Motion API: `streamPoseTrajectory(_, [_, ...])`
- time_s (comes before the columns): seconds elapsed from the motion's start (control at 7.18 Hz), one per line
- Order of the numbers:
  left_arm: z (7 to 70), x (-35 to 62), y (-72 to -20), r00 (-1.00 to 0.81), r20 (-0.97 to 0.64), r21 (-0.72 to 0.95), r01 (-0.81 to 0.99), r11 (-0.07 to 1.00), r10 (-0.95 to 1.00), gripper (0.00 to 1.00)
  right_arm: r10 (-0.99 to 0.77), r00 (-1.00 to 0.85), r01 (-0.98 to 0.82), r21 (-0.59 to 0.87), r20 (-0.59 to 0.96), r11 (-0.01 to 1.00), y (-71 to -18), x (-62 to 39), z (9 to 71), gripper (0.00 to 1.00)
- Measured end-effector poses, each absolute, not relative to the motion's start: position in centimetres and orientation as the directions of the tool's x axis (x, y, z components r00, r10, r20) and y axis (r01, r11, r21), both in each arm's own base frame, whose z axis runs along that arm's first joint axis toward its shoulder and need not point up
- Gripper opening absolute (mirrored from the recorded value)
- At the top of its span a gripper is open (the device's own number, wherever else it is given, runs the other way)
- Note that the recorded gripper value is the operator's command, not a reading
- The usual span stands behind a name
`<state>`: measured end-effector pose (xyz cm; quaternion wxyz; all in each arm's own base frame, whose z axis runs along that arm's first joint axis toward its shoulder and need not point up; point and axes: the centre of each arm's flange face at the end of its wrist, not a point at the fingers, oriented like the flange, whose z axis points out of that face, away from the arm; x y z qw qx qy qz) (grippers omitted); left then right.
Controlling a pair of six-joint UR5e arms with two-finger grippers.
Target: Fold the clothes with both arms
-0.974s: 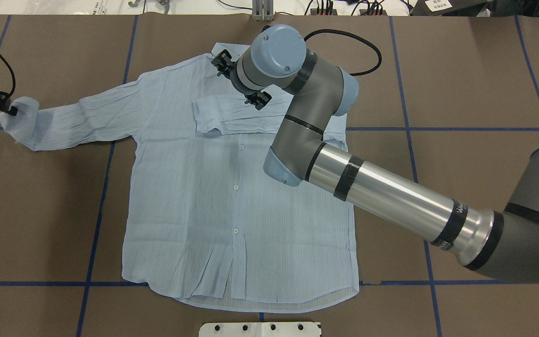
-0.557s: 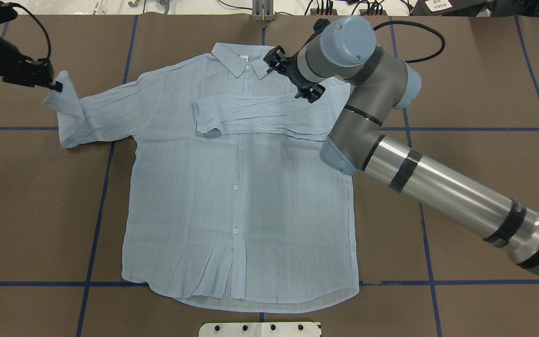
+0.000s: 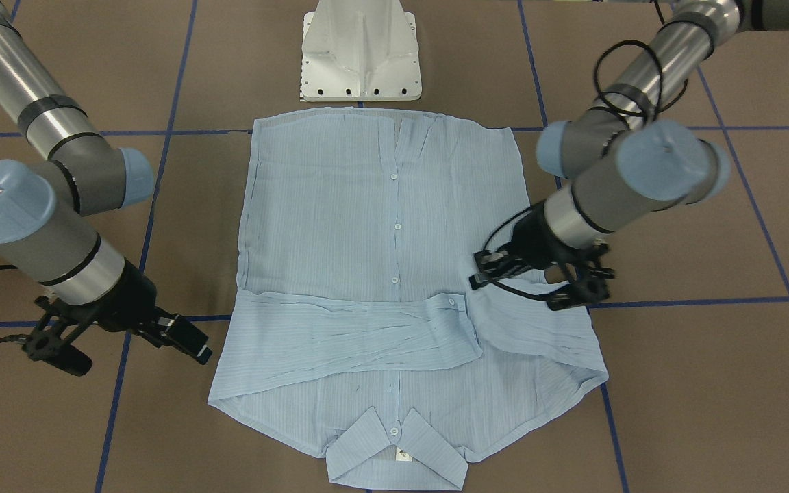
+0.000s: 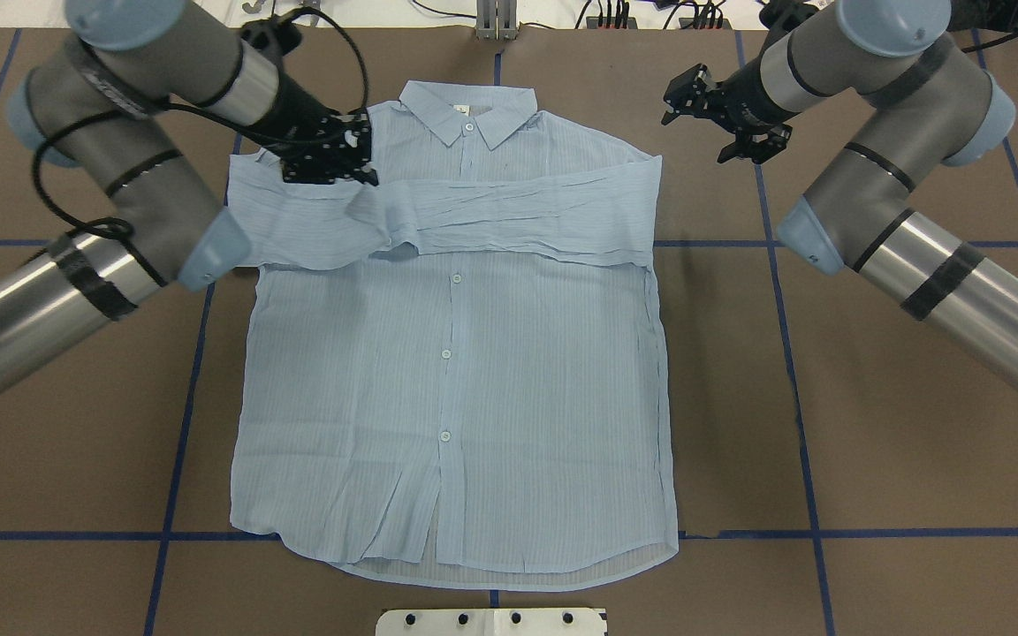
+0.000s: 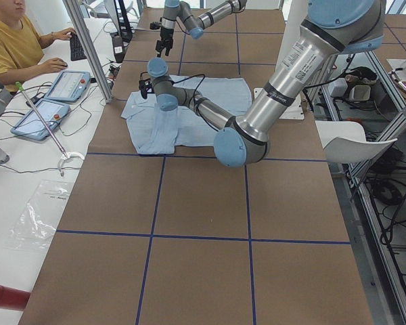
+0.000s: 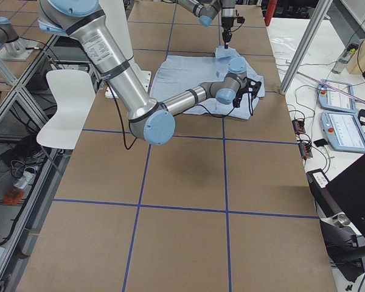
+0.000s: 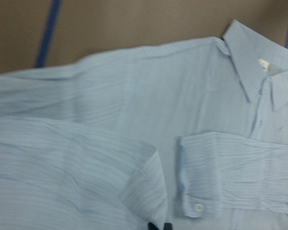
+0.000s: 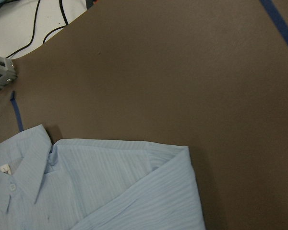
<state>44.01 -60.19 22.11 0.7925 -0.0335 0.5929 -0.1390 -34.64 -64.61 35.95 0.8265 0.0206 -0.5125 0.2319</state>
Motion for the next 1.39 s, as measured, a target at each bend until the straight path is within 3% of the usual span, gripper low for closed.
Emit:
streamPoseTrajectory(0.28, [13.8, 52.3, -60.1, 0.223, -0.922, -0.266, 0.231, 0.936, -0.318, 0.15, 0.338, 0.401, -0.390, -0.175, 0.852, 0.904, -64.3, -33.0, 38.8, 0.99])
streamPoseTrajectory(0.7, [9.3, 58.2, -57.3, 0.204, -0.933, -0.238, 0.268, 0.933, -0.297, 0.99, 0.340, 0.414, -0.393, -0.171, 0.845, 0.903, -63.5, -32.4, 40.6, 1.00])
streamPoseTrajectory(1.11, [7.9, 60.1, -55.0, 0.176, -0.950, -0.202, 0.285, 0.937, -0.258, 0.99, 0.323, 0.414, -0.402, -0.148, 0.851, 0.904, -60.1, -35.2, 39.7, 1.00])
streamPoseTrajectory(1.39, [9.8, 57.2, -53.2, 0.148, -0.960, -0.188, 0.279, 0.942, -0.236, 0.93, 0.352, 0.397, -0.446, -0.157, 0.848, 0.881, -52.6, -41.0, 37.0, 1.00])
